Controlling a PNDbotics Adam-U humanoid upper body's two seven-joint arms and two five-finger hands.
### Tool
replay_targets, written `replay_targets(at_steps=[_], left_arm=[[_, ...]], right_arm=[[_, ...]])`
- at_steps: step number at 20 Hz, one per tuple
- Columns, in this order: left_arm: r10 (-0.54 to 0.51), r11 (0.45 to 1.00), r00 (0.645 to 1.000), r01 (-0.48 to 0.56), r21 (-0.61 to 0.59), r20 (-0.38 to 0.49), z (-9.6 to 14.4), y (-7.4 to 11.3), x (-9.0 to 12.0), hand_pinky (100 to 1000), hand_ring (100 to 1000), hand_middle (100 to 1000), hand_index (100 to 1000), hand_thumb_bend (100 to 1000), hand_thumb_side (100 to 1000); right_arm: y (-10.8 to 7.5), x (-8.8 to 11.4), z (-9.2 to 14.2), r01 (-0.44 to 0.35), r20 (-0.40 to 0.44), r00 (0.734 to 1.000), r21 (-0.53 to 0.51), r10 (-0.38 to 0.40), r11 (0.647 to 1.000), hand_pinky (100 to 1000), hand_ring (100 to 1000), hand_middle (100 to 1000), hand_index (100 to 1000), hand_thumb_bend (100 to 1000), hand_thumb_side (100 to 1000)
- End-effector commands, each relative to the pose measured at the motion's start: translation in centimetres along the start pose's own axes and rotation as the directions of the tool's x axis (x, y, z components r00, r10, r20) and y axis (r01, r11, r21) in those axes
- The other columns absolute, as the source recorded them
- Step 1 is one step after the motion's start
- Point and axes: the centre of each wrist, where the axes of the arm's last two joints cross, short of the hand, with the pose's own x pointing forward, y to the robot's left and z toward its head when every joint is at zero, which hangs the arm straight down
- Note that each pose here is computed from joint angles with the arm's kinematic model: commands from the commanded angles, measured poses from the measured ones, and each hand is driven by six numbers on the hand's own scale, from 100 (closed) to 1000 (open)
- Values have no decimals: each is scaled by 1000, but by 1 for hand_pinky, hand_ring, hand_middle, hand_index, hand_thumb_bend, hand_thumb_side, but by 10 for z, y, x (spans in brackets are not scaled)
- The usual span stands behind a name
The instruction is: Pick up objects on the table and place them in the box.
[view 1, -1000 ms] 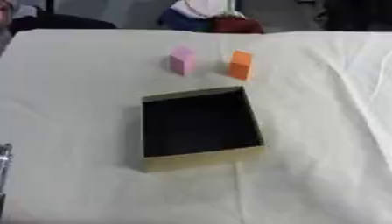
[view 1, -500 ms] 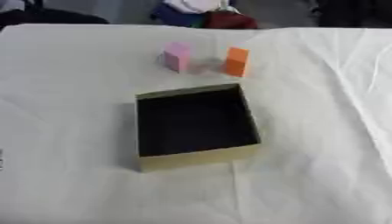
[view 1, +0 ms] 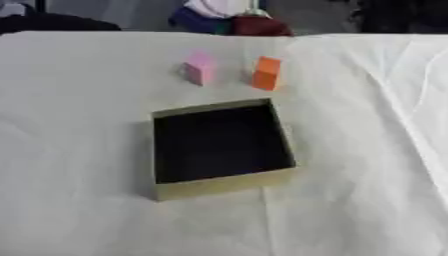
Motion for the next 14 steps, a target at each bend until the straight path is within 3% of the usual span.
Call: replay_targets(at_steps=[1,7,14], left_arm=[[-2,1000,999,2,-13,39,-7,2,5,563,564,679,759,100,893],[4,1000,999,-4,-19,41,-8,1,6,563,564,680,759,100,893],[16,999,999,-14,-30,45,-9,-1,7,563,564,680,759,100,892]], right_arm=[[10,-7,-4,-87,-17,996,48,88,995,842,860,729,767,100,1000],[37,2,-5,-137,31,991,120,134,983,847,871,745,775,100,1000],[53,28,-12,-97,110,991,244,72,965,876,929,826,832,100,1000]])
